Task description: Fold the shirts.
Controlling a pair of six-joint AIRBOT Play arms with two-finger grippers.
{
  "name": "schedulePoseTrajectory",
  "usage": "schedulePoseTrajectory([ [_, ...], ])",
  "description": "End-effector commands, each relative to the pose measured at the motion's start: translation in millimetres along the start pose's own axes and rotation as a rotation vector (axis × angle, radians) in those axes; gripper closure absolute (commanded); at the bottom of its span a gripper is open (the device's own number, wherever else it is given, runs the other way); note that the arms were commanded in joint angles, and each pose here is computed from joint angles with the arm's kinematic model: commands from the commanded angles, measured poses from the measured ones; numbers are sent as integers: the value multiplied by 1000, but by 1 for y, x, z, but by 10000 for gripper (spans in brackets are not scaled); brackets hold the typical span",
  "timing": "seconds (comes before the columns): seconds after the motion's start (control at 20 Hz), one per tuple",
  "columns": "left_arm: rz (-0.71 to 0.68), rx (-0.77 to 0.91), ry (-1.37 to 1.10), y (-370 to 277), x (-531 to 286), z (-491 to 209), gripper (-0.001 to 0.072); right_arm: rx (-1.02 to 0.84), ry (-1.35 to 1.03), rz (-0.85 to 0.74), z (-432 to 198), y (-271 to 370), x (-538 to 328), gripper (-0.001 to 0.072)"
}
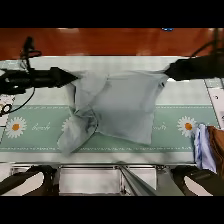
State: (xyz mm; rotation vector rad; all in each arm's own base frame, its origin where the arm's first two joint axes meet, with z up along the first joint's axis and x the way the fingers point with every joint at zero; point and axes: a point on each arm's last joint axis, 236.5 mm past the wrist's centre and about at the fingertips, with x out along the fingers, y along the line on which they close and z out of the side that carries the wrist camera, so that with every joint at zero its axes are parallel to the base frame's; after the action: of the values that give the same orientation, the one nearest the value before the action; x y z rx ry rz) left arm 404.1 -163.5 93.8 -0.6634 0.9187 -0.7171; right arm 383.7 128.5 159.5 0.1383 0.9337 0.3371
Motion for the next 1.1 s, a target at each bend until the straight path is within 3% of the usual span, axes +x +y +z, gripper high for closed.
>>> schedulePoseTrajectory([
  [0.0,43,-98,21,69,53,25,690,138,29,-20,17,-47,100,690],
  [0.05,34,-103,17,76,62,37,677,189,37,-2,22,-55,120,690],
  [0.1,34,-112,14,81,68,46,595,245,45,24,25,-61,137,689],
  [0.15,30,-146,16,85,73,53,375,300,51,51,29,-65,150,646],
  [0.2,35,-146,32,87,71,56,203,354,53,78,32,-72,157,389],
  [0.25,71,-126,73,95,60,57,200,386,62,85,35,-83,157,304],
  [0.35,210,-168,165,124,18,52,201,431,100,55,30,-118,135,304],
  [0.45,251,-190,221,134,-29,42,202,466,179,-8,5,-161,102,305],
  [0.55,236,-213,227,125,-57,24,202,490,288,-89,-38,-195,71,305],
  [0.7,189,-300,300,100,-45,-67,202,578,311,-139,-110,-207,59,305],
  [0.9,28,-431,346,53,-3,-179,203,648,260,-46,-182,-171,68,305],
  [1.05,69,-446,390,55,22,-219,203,639,233,-12,-196,-152,63,305],
])
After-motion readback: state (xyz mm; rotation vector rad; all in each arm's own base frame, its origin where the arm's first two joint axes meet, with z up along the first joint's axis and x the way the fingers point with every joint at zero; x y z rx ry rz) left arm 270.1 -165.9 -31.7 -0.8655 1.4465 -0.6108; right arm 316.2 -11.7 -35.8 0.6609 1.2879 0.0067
